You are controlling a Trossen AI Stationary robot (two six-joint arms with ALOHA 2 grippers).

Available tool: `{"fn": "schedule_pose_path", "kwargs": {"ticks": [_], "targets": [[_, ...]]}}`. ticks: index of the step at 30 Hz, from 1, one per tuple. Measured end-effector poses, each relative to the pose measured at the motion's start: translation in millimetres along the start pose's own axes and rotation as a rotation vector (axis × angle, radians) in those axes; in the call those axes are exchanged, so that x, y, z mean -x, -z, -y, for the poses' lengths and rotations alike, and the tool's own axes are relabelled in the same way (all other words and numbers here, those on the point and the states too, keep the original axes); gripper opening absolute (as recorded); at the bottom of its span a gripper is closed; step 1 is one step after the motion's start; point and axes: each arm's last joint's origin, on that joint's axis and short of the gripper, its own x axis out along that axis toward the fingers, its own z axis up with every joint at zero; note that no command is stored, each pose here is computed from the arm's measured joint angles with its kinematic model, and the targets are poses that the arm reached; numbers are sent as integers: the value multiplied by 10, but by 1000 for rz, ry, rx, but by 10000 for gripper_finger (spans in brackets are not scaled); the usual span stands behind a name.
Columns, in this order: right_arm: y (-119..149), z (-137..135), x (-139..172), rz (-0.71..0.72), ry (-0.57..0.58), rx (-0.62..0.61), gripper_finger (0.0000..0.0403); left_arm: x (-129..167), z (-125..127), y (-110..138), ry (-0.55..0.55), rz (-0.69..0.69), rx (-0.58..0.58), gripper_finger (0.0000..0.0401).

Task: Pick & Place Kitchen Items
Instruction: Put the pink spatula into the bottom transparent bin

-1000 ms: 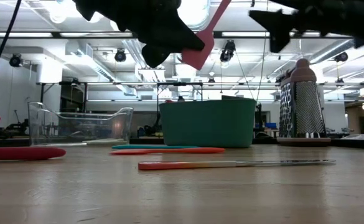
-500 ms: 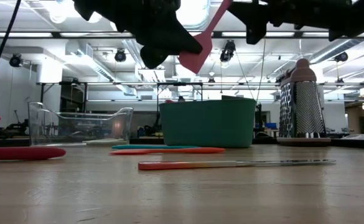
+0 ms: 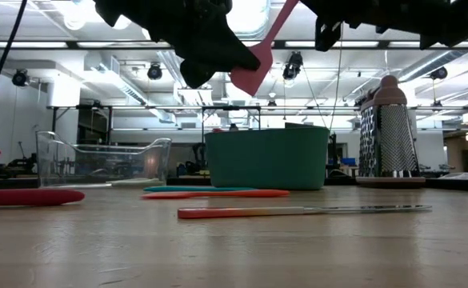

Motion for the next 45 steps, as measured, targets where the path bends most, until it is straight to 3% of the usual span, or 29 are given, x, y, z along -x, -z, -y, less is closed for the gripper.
{"fn": "schedule_pose_path", "kwargs": {"ticks": [45], "targets": [[13,0,0,-16,-2,-30,29,-1,0,-3,0,4,25,42]]}}
